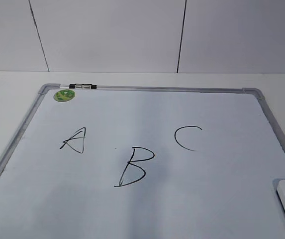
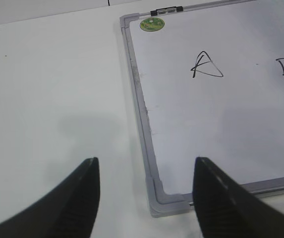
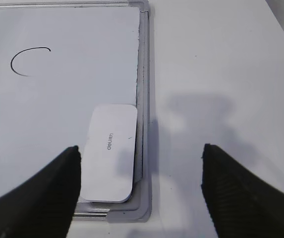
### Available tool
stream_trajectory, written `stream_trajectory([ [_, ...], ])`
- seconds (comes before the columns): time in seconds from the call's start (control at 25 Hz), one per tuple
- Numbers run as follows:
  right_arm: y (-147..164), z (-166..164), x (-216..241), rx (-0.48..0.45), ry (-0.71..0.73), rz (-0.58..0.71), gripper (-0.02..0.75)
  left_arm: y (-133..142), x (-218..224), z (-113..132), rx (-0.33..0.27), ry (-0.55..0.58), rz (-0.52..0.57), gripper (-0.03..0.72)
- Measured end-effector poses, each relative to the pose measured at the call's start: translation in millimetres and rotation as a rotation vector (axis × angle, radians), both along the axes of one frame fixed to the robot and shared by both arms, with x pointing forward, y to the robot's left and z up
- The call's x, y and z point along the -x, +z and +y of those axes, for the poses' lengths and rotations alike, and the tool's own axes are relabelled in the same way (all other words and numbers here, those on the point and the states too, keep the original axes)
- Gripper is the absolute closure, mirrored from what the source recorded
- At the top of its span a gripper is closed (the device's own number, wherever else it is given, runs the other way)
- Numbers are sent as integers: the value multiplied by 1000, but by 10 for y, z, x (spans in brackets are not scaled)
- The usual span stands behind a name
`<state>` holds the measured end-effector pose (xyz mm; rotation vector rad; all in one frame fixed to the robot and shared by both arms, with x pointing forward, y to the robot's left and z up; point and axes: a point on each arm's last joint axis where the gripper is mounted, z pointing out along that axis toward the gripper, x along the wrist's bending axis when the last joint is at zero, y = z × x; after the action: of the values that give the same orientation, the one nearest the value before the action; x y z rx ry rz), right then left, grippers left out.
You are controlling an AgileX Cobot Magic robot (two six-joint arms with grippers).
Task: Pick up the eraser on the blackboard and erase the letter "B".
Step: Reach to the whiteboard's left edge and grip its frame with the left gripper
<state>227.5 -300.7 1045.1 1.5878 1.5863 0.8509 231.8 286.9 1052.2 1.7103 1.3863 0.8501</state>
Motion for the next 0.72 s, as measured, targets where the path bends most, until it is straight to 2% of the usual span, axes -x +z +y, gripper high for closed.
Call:
stream_trajectory([
  [0.72, 0, 0, 0, 0, 0, 0, 145, 0, 0, 0, 0, 0, 0, 265],
])
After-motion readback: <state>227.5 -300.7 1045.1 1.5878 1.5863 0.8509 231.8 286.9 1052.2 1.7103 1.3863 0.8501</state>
